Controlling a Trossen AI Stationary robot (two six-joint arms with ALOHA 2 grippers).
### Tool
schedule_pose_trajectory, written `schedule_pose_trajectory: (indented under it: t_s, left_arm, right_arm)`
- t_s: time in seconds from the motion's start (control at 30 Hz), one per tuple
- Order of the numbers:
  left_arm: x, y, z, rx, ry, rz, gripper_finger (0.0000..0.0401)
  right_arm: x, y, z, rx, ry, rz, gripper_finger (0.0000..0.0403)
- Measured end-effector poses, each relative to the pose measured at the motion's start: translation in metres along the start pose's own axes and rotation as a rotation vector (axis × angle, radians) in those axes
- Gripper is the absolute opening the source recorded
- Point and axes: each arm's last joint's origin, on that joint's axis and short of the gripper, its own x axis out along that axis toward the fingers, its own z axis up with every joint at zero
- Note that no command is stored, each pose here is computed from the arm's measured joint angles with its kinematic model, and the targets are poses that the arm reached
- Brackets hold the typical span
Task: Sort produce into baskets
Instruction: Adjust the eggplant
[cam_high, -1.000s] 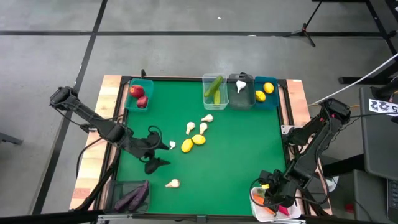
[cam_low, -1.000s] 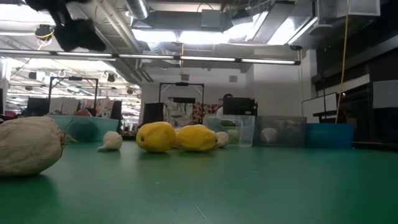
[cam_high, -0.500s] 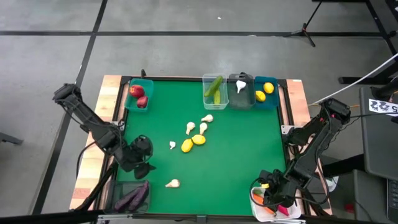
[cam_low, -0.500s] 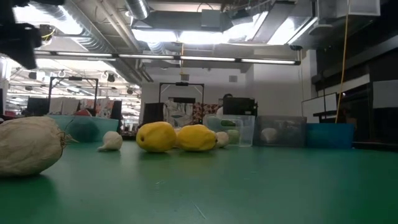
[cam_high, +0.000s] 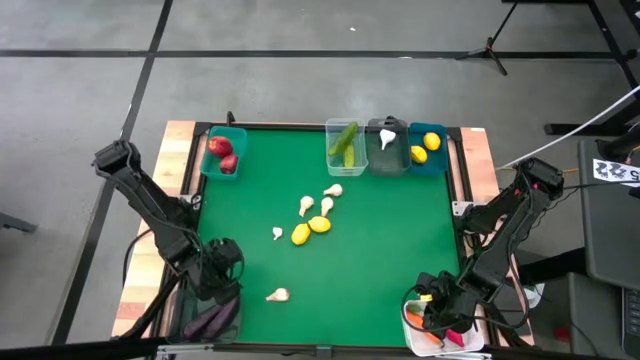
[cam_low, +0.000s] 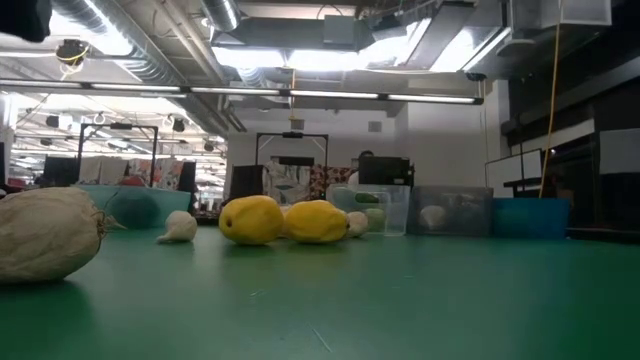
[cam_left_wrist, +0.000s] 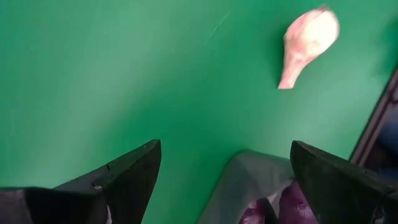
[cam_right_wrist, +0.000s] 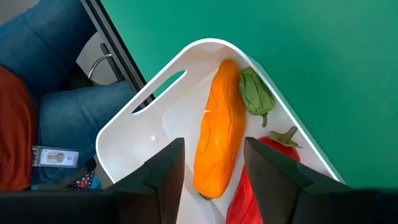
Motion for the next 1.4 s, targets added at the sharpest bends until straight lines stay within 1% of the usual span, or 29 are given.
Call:
schedule_pose_trajectory:
  t_s: [0.1,0.37,0.5,0.57,0.67,0.73,0.83,1.07,1.17,1.4]
  left_arm:
    - [0.003,-0.001,-0.001,-0.005,0.02,0.006,0.0349]
    - [-0.002,-0.004,0.0,-0.016,0.042,-0.042,0.0349]
    - [-0.014,-0.011,0.004,-0.01,0.045,-0.057,0.0349]
    - [-0.021,-0.014,0.005,-0.008,0.071,-0.048,0.0349]
    - [-0.034,-0.022,0.006,-0.004,0.086,-0.066,0.0349]
    - [-0.037,-0.025,0.005,-0.002,0.091,-0.08,0.0349]
    - [-0.038,-0.025,0.002,-0.027,0.101,-0.084,0.0349]
    - [-0.032,-0.031,-0.01,-0.066,0.122,-0.076,0.0349]
    - [-0.026,-0.032,-0.014,-0.079,0.129,-0.052,0.0349]
    - [-0.008,-0.034,-0.02,-0.062,0.158,0.031,0.0349]
  right_arm:
    - [0.0,0.0,0.0,0.0,0.0,-0.002,0.0166]
    - [0.0,0.0,0.0,-0.002,-0.009,-0.005,0.0166]
    - [0.0,-0.003,0.001,-0.004,-0.02,-0.03,0.0166]
    - [0.0,-0.004,0.001,-0.005,-0.02,-0.041,0.0166]
    - [0.0,-0.004,0.001,-0.005,-0.021,-0.046,0.0166]
    - [0.0,-0.004,0.001,-0.005,-0.021,-0.046,0.0166]
    - [0.0,-0.004,0.001,-0.005,-0.033,-0.046,0.0166]
    - [0.0,-0.004,0.001,-0.006,-0.047,-0.046,0.0166]
    - [0.0,-0.004,0.001,-0.006,-0.047,-0.046,0.0166]
    - [0.0,-0.005,0.001,-0.006,-0.048,-0.048,0.0166]
